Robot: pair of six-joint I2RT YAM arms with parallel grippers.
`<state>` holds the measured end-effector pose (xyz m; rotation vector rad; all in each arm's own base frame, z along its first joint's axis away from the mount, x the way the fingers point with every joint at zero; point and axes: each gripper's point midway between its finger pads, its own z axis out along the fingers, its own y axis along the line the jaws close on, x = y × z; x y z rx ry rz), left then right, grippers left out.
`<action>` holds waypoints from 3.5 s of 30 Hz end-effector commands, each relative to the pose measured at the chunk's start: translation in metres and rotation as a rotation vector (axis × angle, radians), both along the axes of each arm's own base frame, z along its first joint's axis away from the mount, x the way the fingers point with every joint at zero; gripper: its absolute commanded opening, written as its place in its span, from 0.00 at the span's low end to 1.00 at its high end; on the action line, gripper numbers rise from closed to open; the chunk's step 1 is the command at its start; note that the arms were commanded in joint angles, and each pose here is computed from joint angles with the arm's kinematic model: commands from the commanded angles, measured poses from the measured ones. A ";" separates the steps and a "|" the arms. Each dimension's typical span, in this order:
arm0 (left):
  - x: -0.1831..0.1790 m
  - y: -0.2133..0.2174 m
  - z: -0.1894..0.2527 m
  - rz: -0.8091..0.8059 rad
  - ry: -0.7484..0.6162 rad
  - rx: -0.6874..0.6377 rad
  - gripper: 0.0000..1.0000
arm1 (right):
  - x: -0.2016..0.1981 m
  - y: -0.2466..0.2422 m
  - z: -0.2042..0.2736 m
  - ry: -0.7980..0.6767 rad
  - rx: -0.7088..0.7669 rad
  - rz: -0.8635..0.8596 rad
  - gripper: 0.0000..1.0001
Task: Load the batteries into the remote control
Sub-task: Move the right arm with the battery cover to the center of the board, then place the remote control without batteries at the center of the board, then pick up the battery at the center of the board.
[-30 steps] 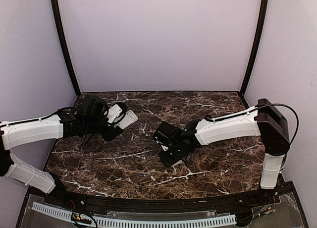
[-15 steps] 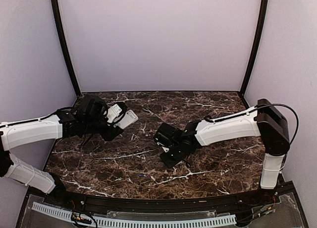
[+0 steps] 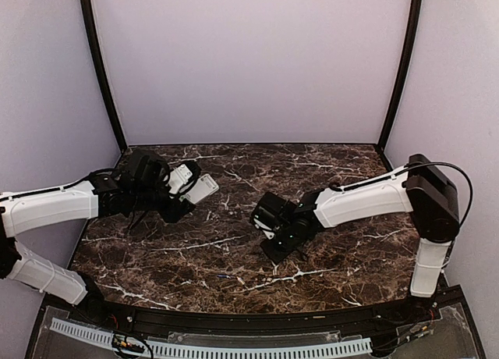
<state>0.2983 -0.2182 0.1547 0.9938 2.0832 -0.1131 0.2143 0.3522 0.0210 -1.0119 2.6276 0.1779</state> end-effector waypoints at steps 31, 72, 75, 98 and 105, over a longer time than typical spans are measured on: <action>-0.053 -0.071 -0.094 -0.544 0.305 0.058 0.00 | 0.030 -0.062 0.027 0.041 0.031 0.118 0.45; -0.054 -0.102 -0.053 -0.649 0.301 0.067 0.85 | 0.020 -0.044 0.075 0.032 0.176 -0.014 0.45; -0.046 -0.095 -0.011 -0.530 0.211 -0.012 0.85 | 0.004 -0.024 0.082 0.043 0.208 -0.027 0.42; -0.027 0.009 0.082 -0.017 -0.151 -0.254 0.96 | -0.094 0.061 0.008 0.129 0.000 -0.061 0.41; -0.030 0.010 0.087 -0.022 -0.174 -0.265 0.96 | -0.106 0.066 -0.006 0.152 -0.070 -0.012 0.37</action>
